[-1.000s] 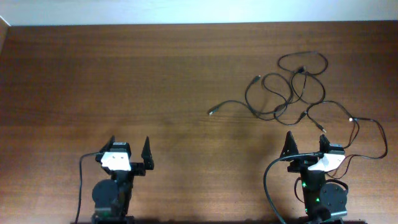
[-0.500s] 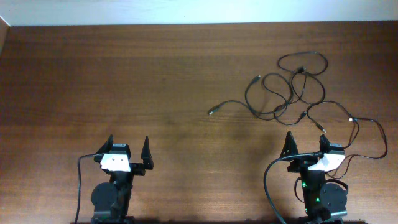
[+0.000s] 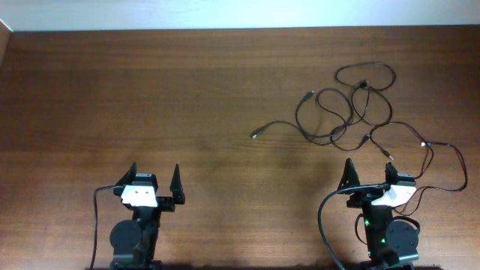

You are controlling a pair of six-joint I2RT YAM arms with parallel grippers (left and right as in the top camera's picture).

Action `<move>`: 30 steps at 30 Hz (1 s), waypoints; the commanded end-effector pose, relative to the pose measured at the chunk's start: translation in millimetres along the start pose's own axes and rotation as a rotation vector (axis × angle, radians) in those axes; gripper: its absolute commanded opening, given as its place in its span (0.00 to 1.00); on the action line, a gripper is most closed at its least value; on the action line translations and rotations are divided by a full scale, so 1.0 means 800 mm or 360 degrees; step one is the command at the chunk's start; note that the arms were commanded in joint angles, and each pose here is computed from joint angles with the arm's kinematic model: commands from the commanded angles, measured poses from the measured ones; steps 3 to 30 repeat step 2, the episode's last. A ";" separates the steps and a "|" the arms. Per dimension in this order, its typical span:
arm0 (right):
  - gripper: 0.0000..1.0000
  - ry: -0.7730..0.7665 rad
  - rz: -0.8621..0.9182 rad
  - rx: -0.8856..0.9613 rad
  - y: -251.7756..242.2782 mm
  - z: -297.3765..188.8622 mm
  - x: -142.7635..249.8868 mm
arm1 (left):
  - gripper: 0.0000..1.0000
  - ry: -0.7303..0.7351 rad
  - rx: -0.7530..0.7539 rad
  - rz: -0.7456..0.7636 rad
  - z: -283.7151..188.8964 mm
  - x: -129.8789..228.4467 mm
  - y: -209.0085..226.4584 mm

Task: Untangle cables

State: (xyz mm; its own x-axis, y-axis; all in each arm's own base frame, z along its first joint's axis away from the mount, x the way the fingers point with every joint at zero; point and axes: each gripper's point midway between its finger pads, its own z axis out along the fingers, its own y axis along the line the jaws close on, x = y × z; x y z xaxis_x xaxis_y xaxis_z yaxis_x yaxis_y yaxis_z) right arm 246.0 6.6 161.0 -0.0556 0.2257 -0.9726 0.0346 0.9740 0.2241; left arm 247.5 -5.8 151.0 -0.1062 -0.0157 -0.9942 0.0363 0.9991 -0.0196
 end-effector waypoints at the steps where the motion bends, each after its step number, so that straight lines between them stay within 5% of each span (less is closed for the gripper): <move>1: 0.98 0.0006 0.0010 0.0011 -0.003 0.000 0.003 | 0.99 0.0009 -0.0016 0.0029 0.000 0.002 0.003; 30: 0.99 0.0006 0.0010 0.0011 -0.003 0.000 0.003 | 0.99 0.0009 -0.0016 0.0029 0.000 0.002 0.003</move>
